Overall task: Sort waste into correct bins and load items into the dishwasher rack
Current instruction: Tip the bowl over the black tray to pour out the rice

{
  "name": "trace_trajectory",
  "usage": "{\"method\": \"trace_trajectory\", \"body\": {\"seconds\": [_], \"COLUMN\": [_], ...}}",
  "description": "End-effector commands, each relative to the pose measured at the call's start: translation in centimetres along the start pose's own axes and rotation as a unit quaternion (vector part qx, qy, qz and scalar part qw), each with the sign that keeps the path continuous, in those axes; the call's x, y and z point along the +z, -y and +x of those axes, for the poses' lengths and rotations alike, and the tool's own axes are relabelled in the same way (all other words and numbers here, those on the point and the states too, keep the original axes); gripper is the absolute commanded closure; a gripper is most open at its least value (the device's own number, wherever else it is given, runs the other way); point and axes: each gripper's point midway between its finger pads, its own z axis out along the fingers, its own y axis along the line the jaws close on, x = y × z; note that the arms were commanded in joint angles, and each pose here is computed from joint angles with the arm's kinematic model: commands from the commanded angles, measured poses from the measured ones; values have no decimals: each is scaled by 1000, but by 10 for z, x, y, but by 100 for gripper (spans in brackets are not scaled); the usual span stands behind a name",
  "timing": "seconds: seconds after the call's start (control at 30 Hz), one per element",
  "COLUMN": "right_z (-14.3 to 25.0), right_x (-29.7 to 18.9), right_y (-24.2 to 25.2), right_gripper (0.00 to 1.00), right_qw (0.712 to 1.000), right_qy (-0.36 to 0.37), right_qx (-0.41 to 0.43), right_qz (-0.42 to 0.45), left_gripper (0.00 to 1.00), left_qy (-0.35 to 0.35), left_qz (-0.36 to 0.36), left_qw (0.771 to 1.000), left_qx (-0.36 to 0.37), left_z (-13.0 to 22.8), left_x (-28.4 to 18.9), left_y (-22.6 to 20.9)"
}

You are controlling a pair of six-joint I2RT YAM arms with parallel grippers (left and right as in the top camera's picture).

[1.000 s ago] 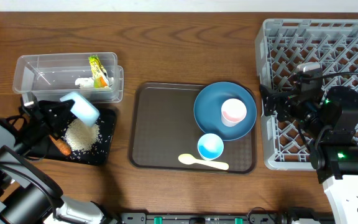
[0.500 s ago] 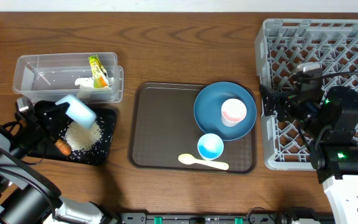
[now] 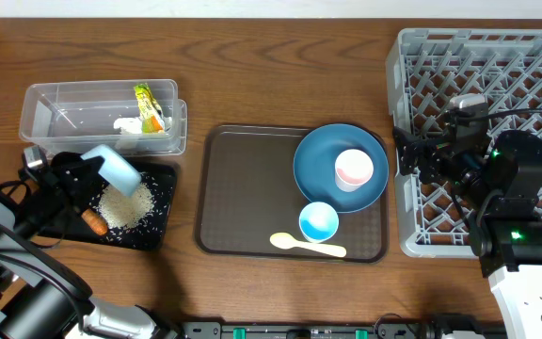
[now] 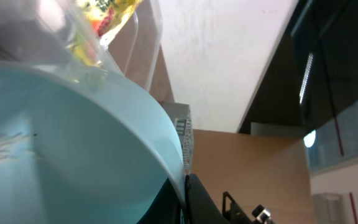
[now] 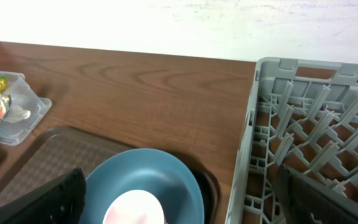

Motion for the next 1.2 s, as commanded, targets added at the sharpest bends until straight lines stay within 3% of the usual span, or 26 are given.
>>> {"method": "trace_trajectory", "body": {"seconds": [0.0,0.13,0.23,0.33,0.4,0.5,0.83,1.0,1.17], "right_z": [-14,-14,-14,-14,-14,-13,-15,-15,-15], "right_x": [-4,-4,-4,-4,-4,-4,-4,-4,-4], "right_y": [-8,-8,-8,-8,-8,-8,-8,-8,-8], "right_gripper": [4,4,4,4,4,4,4,4,4], "right_qw": [1000,1000,1000,1000,1000,1000,1000,1000,1000], "right_qy": [16,17,16,16,16,16,19,19,20], "right_qx": [-8,-8,-8,-8,-8,-8,-10,-9,-10], "right_qz": [-10,-10,-10,-10,-10,-10,-10,-10,-10], "left_gripper": [94,94,94,94,94,94,94,94,94], "left_qy": [7,4,9,9,7,9,-14,-57,-110], "left_qz": [47,-17,48,21,-9,48,41,-20,-87], "left_qw": [999,1000,999,999,1000,999,999,996,977], "left_qx": [9,-8,11,28,-5,20,17,65,164], "left_z": [2,-3,-1,-2,-3,-3,8,31,66], "left_x": [-2,-2,-2,-3,-4,-2,10,27,48], "left_y": [16,-8,16,8,-4,17,19,17,31]}}
